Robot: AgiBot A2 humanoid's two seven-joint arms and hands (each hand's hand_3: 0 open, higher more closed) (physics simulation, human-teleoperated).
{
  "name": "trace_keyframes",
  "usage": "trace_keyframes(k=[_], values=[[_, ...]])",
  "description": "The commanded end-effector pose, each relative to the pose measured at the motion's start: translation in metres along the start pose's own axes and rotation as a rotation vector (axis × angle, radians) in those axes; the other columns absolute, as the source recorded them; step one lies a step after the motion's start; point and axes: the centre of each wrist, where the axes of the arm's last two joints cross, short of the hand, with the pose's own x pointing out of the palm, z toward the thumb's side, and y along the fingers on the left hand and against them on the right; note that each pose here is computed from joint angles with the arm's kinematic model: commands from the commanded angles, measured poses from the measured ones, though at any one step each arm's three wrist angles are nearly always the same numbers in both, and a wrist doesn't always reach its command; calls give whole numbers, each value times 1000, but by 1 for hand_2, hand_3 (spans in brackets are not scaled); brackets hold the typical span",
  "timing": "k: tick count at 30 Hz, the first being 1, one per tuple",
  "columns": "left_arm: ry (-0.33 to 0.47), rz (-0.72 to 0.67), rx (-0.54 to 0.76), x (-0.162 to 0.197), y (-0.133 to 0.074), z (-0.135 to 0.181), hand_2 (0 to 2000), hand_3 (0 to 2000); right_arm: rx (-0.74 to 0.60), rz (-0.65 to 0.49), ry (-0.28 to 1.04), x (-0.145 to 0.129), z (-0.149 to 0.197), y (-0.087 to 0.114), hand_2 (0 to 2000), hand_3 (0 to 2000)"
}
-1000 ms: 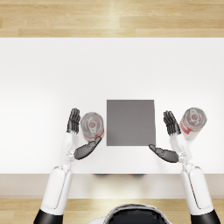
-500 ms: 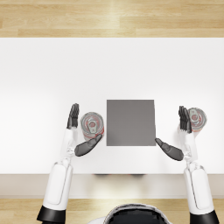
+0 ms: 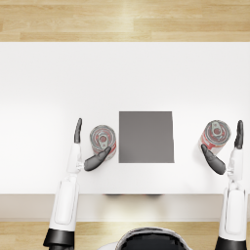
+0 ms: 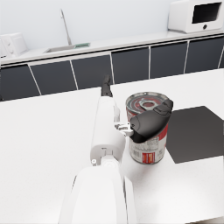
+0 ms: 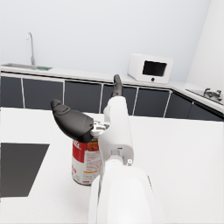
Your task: Pick up the red can on the left and place it in the middle, then pick up the red can on the right and place it on top of the can in the middle
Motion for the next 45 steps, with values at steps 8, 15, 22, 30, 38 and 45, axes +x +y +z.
trace_keyframes(k=[8,15,22,30,38,45], values=[[-19,-16,-123,7,4,-33,0,0,220,0,-15,4,-58,3,0,0],[-28,-41,-198,22,6,-52,0,0,312,1,-23,22,-84,-9,0,0],[-46,-35,-240,28,15,-61,0,0,378,17,-45,26,-100,-19,0,0],[-67,-21,-187,28,20,-66,2000,653,386,32,-62,27,-102,-19,2000,653],[-90,-98,15,44,30,3,2000,1520,130,131,-85,41,-40,-32,2000,1520],[-86,-243,-13,93,45,3,2000,1520,-38,227,-104,63,5,-41,2000,1520]])
